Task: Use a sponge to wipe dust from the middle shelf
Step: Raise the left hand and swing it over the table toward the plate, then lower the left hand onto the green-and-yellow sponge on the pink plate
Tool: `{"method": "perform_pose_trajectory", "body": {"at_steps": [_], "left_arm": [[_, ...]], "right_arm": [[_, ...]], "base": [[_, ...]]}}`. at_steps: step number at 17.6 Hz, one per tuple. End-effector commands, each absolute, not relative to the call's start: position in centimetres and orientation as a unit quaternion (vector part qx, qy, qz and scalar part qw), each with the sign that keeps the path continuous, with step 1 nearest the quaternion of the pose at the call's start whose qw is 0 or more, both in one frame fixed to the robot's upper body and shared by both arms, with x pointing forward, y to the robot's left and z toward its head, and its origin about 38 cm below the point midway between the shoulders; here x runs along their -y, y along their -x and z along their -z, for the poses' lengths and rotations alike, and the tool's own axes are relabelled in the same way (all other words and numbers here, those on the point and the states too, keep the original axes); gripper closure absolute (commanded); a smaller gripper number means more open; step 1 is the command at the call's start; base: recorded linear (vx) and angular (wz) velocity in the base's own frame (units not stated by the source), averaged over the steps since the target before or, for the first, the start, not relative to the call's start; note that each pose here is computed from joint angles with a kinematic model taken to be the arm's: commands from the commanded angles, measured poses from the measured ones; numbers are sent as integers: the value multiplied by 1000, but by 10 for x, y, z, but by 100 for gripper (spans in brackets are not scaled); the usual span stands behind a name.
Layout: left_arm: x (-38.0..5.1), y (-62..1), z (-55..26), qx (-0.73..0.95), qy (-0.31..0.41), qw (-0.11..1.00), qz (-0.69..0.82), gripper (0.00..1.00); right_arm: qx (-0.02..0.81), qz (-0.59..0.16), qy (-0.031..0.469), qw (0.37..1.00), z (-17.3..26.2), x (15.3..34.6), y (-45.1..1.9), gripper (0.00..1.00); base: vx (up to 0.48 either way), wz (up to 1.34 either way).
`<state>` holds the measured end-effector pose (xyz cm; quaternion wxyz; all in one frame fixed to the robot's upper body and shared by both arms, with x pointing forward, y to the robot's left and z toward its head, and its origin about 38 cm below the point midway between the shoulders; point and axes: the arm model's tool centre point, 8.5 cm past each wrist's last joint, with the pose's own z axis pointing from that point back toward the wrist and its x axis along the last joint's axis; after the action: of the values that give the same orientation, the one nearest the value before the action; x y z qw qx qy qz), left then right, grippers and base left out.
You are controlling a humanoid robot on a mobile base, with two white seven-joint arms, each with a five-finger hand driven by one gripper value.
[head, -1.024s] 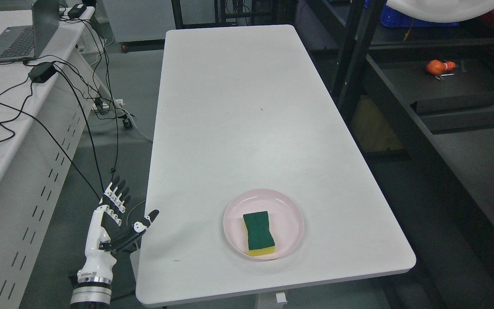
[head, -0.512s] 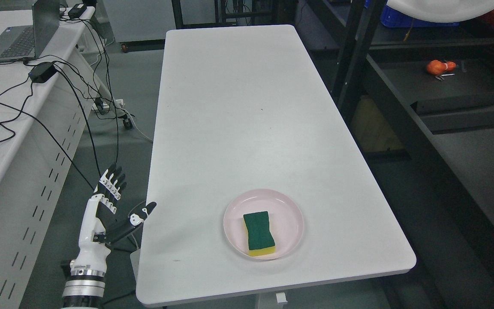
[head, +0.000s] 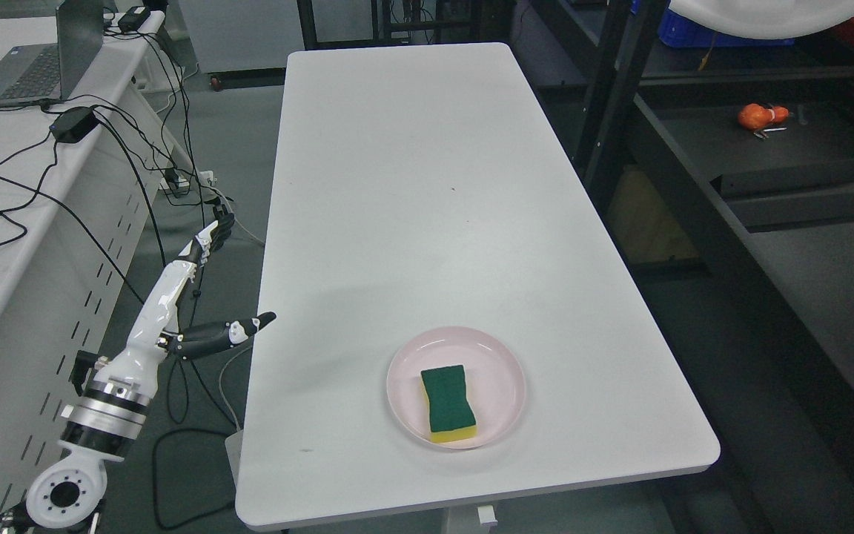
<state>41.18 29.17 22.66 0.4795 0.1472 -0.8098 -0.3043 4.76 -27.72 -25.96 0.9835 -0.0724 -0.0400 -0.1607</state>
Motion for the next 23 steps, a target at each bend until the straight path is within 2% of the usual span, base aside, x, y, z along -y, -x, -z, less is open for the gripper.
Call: {"method": "perform_pose_trajectory", "body": {"at_steps": [1, 7, 14, 19, 23], "left_arm": [[-313, -448, -235, 702, -261, 430, 504, 1], [-282, -482, -214, 608, -286, 332, 662, 1], [-223, -507, -241, 572, -281, 219, 739, 1], [-157, -500, -240, 577, -228, 131, 774, 1], [-129, -492, -228, 573, -194, 123, 787, 1]], "right_arm": [[15, 161, 76, 984, 259, 287, -47, 0], [15, 161, 76, 984, 259, 287, -47, 0], [15, 161, 76, 984, 259, 287, -47, 0], [14, 161, 76, 984, 259, 287, -46, 0], [14, 161, 76, 984, 259, 287, -46, 0]], "base": [[0, 0], [0, 0], [0, 0], [0, 0], [0, 0]]}}
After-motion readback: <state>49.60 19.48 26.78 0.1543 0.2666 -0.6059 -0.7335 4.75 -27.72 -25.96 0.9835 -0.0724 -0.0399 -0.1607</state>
